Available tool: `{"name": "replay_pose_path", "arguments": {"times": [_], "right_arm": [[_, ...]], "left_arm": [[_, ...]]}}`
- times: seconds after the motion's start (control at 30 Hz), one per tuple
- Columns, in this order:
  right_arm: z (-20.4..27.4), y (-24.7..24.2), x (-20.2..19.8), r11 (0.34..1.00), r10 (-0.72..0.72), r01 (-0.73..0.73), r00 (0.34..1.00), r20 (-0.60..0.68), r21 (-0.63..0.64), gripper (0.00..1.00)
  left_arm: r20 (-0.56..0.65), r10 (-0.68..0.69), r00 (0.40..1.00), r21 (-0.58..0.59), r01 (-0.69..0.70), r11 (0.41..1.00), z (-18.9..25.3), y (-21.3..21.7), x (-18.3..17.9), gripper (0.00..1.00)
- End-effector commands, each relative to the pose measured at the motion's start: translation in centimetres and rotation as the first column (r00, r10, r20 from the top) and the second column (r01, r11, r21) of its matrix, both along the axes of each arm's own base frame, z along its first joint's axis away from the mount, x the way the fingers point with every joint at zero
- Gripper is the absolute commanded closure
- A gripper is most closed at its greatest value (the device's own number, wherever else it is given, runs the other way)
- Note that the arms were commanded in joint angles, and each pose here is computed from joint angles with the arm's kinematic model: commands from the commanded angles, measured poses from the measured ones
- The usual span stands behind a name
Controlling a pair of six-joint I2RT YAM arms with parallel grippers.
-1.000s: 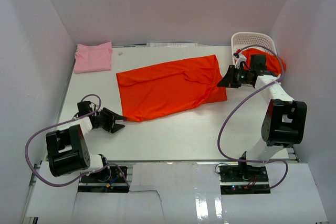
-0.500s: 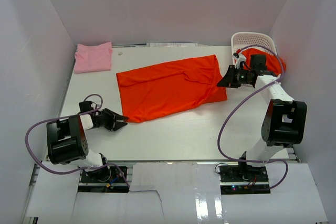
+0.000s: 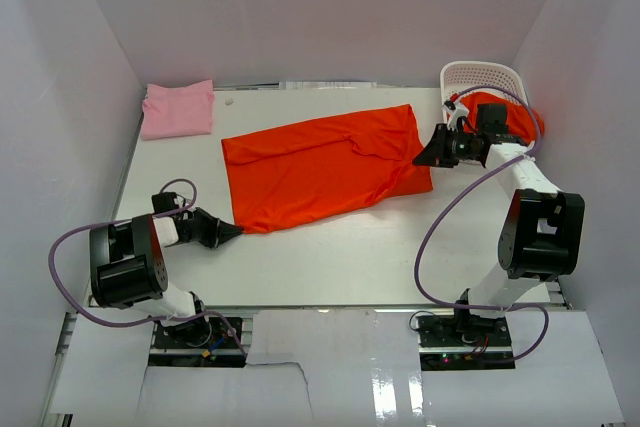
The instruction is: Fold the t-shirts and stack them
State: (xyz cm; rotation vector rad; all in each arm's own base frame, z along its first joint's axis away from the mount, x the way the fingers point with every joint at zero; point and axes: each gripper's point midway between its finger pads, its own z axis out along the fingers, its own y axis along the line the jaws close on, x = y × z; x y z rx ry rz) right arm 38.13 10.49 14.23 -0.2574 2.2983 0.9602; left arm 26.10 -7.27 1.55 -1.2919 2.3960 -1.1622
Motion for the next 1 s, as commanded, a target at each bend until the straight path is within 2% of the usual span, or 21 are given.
{"name": "replay_pose_path", "arguments": {"times": [0.0,0.23,0.3,0.47,0.57,0.8,0.97], "right_arm": [[2.4,-0.3,0.9,1.000,-0.003,0.003,0.998,0.066,-0.006,0.92],[3.6,-1.8,0.3,0.991,-0.098,0.103,0.993,0.060,-0.084,0.92],[2.8,-3.0,-0.3,0.974,-0.163,0.165,0.986,0.023,-0.153,0.92],[1.2,-3.8,-2.9,0.959,-0.200,0.186,0.979,-0.043,-0.211,0.92],[-0.1,-4.6,-4.2,0.943,-0.228,0.208,0.972,-0.052,-0.260,0.92],[-2.1,-4.8,-5.1,0.941,-0.238,0.202,0.966,-0.105,-0.273,0.92],[-3.0,-6.8,-4.7,0.902,-0.332,0.284,0.938,-0.103,-0.324,0.92]], "left_arm": [[-0.012,0.010,1.000,0.062,-0.009,0.998,-0.9,0.7,0.0,1.00],[-0.010,-0.004,1.000,0.032,0.004,0.999,1.2,0.1,-0.9,1.00],[-0.016,-0.007,1.000,0.025,0.008,1.000,1.9,-0.1,-1.3,1.00],[0.014,-0.024,1.000,0.030,0.023,0.999,3.8,0.0,-0.8,1.00],[0.010,-0.033,0.999,0.010,0.033,0.999,4.2,-0.2,-0.6,1.00],[-0.003,-0.047,0.999,-0.035,0.047,0.998,4.4,-0.8,-1.0,1.00],[-0.027,-0.049,0.998,-0.027,0.048,0.998,3.8,-0.8,-1.6,1.00]]}}
